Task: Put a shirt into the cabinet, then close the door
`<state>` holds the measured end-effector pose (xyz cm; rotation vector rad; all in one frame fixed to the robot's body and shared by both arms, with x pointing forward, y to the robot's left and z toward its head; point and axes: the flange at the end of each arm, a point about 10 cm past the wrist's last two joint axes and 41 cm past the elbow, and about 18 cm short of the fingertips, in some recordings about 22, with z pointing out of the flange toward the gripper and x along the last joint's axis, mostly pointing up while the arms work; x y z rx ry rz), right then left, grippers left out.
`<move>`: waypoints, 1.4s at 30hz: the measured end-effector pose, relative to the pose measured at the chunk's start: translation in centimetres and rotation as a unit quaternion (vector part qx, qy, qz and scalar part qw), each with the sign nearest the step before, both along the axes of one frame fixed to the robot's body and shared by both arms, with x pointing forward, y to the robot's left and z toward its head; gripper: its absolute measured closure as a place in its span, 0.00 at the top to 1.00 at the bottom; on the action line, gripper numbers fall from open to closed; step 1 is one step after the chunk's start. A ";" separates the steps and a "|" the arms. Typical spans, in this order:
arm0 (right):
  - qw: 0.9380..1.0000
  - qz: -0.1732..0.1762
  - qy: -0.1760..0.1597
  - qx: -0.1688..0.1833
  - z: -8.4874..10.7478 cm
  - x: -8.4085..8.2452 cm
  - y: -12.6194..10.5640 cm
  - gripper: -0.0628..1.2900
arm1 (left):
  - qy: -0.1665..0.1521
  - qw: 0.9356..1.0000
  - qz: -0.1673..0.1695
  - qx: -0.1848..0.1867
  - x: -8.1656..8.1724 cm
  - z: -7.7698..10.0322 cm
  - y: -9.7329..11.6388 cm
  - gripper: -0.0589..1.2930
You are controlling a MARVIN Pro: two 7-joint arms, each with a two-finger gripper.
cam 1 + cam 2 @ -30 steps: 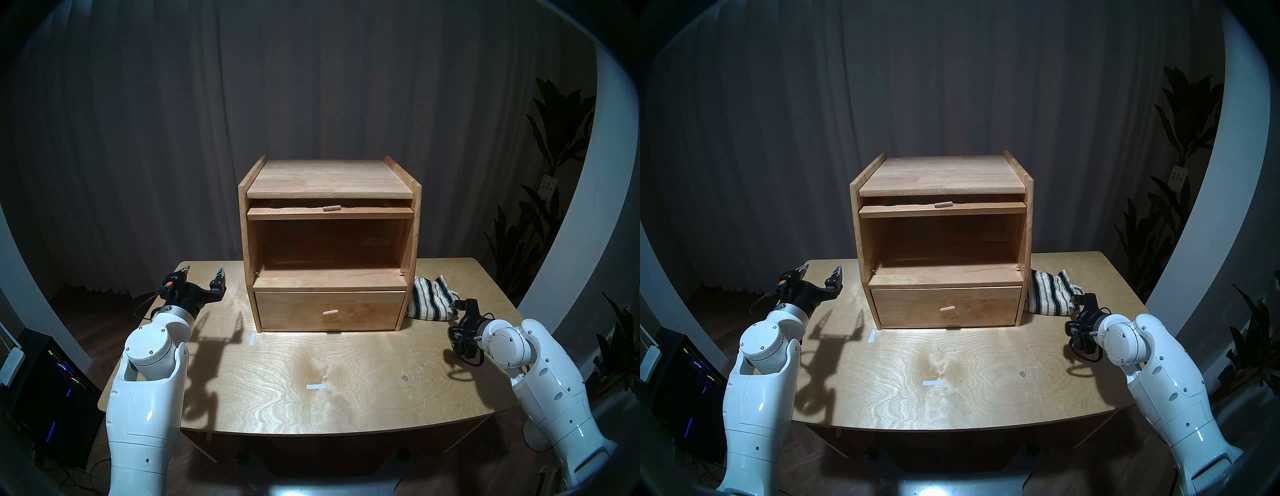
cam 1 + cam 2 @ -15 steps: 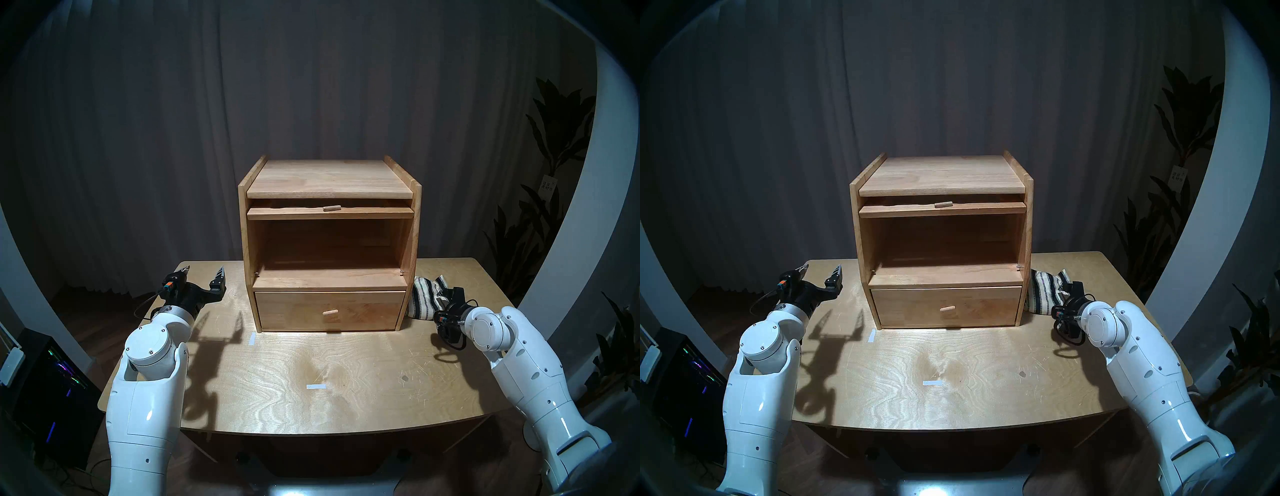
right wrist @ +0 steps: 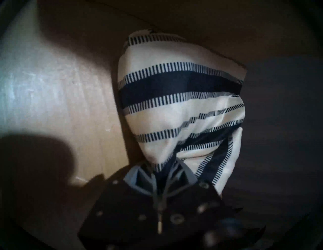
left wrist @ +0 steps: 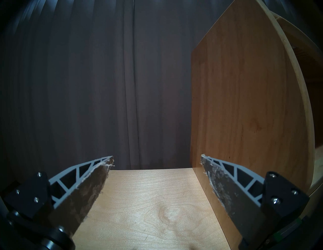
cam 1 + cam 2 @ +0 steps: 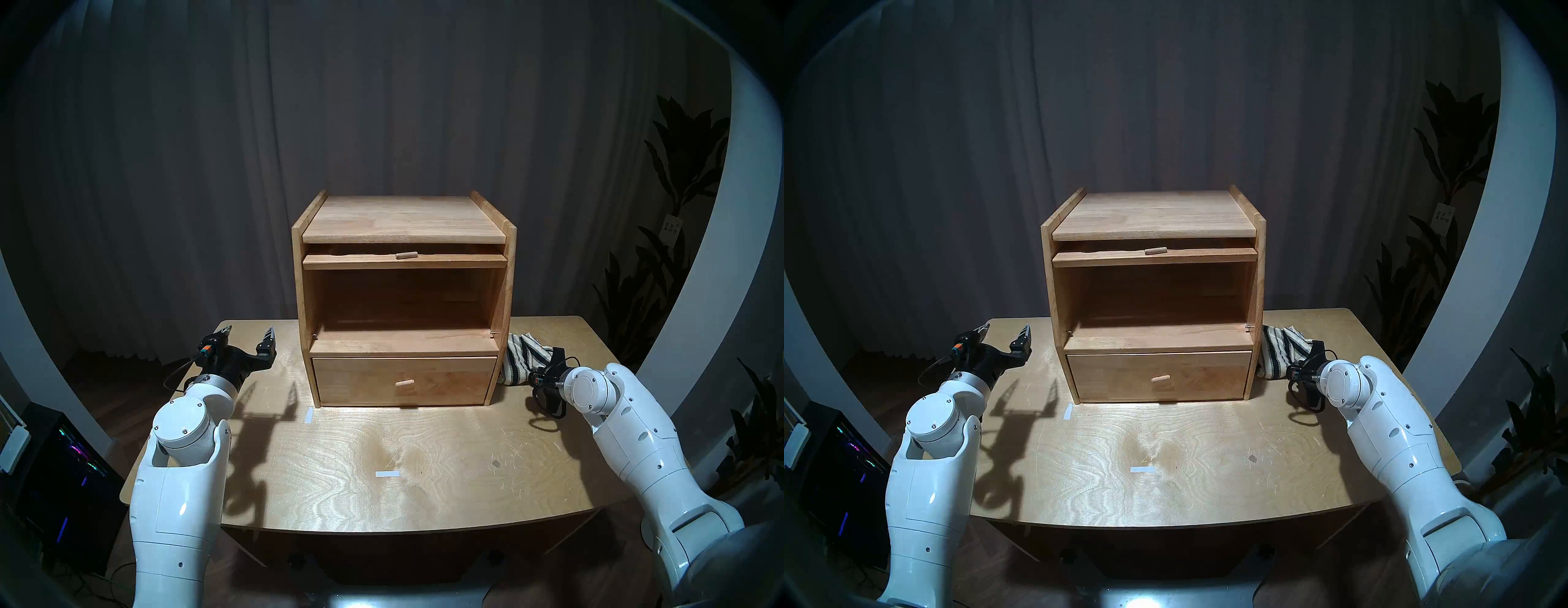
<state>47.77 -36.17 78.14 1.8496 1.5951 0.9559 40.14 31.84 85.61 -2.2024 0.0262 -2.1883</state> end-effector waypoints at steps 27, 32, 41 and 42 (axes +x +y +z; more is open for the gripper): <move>0.930 -0.032 -0.218 0.293 7.8 -1.3 0.1 0.04 | 0.003 1.000 0.013 -0.001 0.0 -0.3 0.2 0.97; 0.908 -0.009 -0.253 0.333 9.9 -1.4 1.6 0.04 | 0.005 1.000 0.014 -0.001 0.0 -0.4 0.2 0.97; 0.869 0.022 -0.311 0.385 13.0 -2.6 3.0 0.04 | 0.008 1.000 0.017 -0.002 0.0 -0.7 0.3 0.97; 0.863 0.025 -0.320 0.390 13.5 -2.8 3.1 0.04 | 0.008 1.000 0.018 -0.002 0.0 -0.7 0.4 0.97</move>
